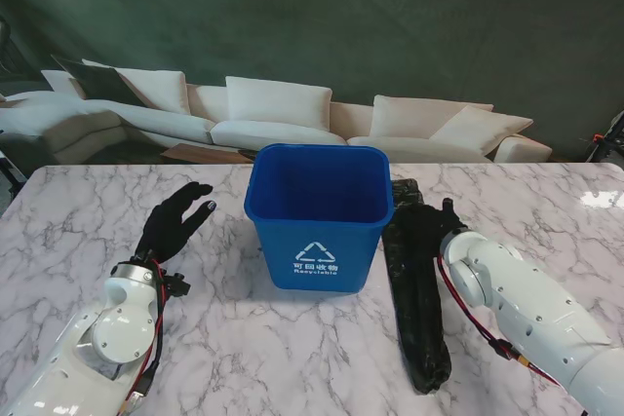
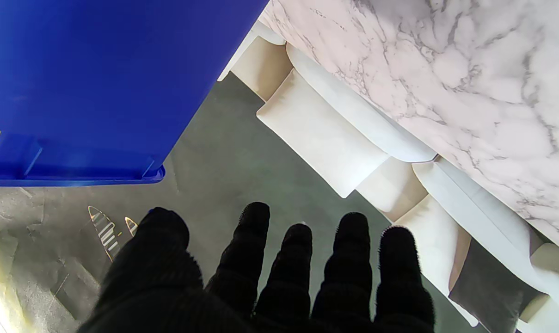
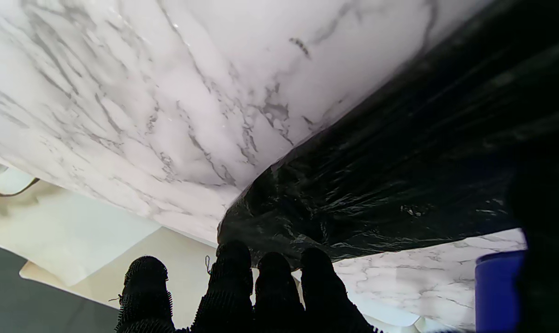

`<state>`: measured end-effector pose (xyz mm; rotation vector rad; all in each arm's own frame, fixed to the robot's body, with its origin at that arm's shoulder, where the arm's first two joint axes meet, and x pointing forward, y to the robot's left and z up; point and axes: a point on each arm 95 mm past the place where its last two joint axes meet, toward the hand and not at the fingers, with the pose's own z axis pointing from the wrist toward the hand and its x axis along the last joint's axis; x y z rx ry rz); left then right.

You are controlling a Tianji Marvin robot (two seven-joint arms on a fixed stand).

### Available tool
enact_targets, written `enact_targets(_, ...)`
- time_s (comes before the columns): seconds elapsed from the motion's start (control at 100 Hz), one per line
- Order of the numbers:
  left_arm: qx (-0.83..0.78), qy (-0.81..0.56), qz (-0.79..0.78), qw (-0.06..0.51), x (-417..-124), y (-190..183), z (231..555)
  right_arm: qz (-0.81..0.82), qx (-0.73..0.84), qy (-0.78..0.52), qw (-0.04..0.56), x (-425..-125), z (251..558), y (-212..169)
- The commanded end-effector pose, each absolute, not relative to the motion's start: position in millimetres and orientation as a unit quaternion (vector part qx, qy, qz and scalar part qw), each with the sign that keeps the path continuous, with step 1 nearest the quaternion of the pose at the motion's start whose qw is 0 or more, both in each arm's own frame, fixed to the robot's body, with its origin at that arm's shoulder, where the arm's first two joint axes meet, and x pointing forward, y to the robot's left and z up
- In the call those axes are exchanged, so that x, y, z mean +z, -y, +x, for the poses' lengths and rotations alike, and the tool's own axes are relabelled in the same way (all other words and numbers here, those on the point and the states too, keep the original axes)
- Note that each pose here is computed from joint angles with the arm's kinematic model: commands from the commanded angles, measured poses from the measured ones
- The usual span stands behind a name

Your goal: Fit the garbage bag over the bin

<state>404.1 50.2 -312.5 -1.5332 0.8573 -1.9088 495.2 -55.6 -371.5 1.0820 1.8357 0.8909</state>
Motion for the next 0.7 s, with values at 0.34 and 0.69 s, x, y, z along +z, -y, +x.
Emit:
enact_targets(0.34, -0.71, -0.318, -0.57, 0.263, -311.9, -48.8, 403.7, 0.419, 0.368, -0.736, 0.385, -385.7, 489.2, 56.8)
enact_targets(0.69, -0.71, -0.321, -0.57, 0.262, -312.3, -48.4, 404.4, 0.411, 0.399, -0.722, 0.388, -391.8, 486.2, 55.3)
